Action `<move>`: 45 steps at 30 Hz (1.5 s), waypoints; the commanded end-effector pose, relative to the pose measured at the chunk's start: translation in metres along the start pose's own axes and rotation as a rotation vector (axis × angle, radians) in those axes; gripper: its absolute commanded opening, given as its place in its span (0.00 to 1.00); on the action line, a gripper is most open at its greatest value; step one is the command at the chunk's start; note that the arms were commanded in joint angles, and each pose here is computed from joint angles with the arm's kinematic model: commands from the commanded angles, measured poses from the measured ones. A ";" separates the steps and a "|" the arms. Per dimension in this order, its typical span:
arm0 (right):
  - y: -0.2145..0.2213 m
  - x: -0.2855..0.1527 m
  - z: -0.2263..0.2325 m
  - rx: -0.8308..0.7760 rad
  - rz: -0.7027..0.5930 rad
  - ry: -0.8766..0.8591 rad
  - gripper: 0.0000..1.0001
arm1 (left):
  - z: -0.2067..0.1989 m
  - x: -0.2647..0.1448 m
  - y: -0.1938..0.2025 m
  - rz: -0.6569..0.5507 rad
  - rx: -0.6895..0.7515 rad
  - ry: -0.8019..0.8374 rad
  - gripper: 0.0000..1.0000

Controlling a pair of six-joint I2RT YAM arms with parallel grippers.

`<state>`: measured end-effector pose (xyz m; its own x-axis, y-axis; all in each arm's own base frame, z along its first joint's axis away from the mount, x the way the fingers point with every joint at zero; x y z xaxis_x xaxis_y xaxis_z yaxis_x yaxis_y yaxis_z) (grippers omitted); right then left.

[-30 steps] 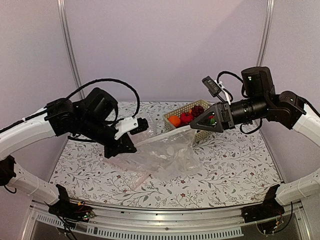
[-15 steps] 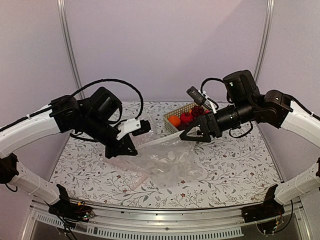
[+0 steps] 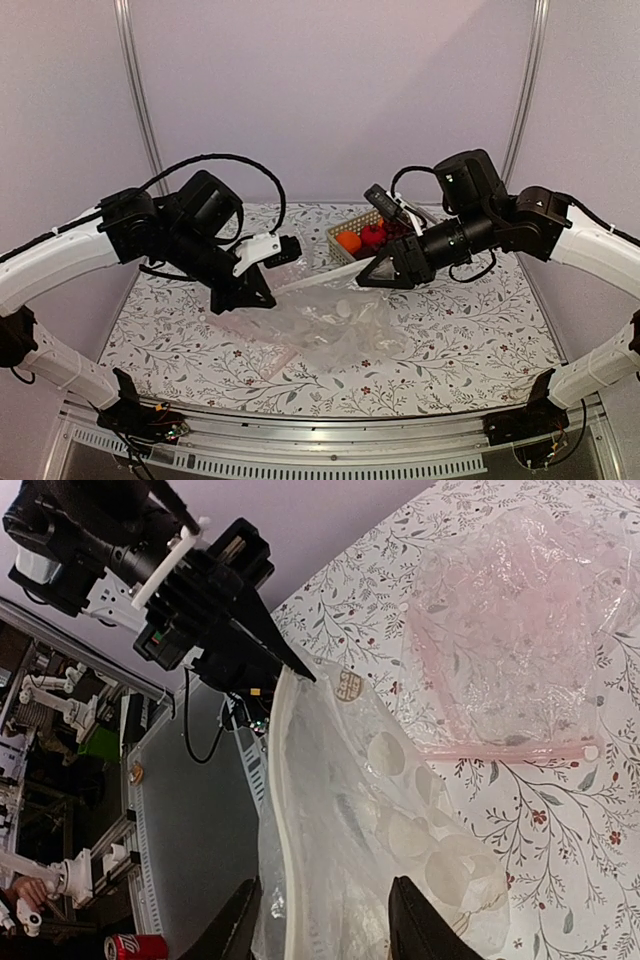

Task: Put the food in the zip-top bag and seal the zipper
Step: Pass from the left arm to the right, then pass from the right arm to the left

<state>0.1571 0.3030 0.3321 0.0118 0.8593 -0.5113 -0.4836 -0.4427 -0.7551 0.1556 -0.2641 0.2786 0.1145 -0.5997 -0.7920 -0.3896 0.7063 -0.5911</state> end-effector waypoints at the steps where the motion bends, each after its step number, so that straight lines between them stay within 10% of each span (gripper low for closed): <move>1: 0.002 0.007 -0.003 -0.003 -0.009 0.006 0.31 | 0.003 -0.008 -0.009 -0.046 -0.007 -0.001 0.00; 5: 0.001 0.007 -0.005 -0.011 -0.038 0.024 0.11 | 0.005 -0.009 -0.010 -0.068 -0.024 -0.002 0.03; 12: -0.005 0.004 -0.015 -0.014 -0.118 0.093 0.00 | 0.017 -0.019 -0.015 -0.255 -0.138 -0.050 0.70; 17: -0.013 -0.001 -0.025 0.025 -0.221 0.064 0.00 | 0.041 -0.037 -0.011 -0.468 -0.312 -0.090 0.86; 35: -0.043 -0.036 -0.001 0.016 -0.460 -0.063 0.00 | 0.060 -0.069 -0.003 -0.905 -0.486 0.093 0.93; 45: -0.042 -0.043 0.003 0.032 -0.519 -0.095 0.00 | 0.057 -0.073 -0.005 -0.959 -0.478 0.142 0.70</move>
<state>0.1787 0.2928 0.3740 0.1765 0.9795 -0.0975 -0.4789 -0.0011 -0.8779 0.2000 -0.2048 0.3309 0.4655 -0.8849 -0.0141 -0.5193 -0.2602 -0.8140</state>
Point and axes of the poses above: each gripper's point midway between its finger pads, its own x axis out along the fingers, its own z axis along the line the jaws close on, y = z × x, the point moved 6 cm from there along -x, back along the fingers, and after that the axes turned 11 degrees about -x, right-handed, at the moved point
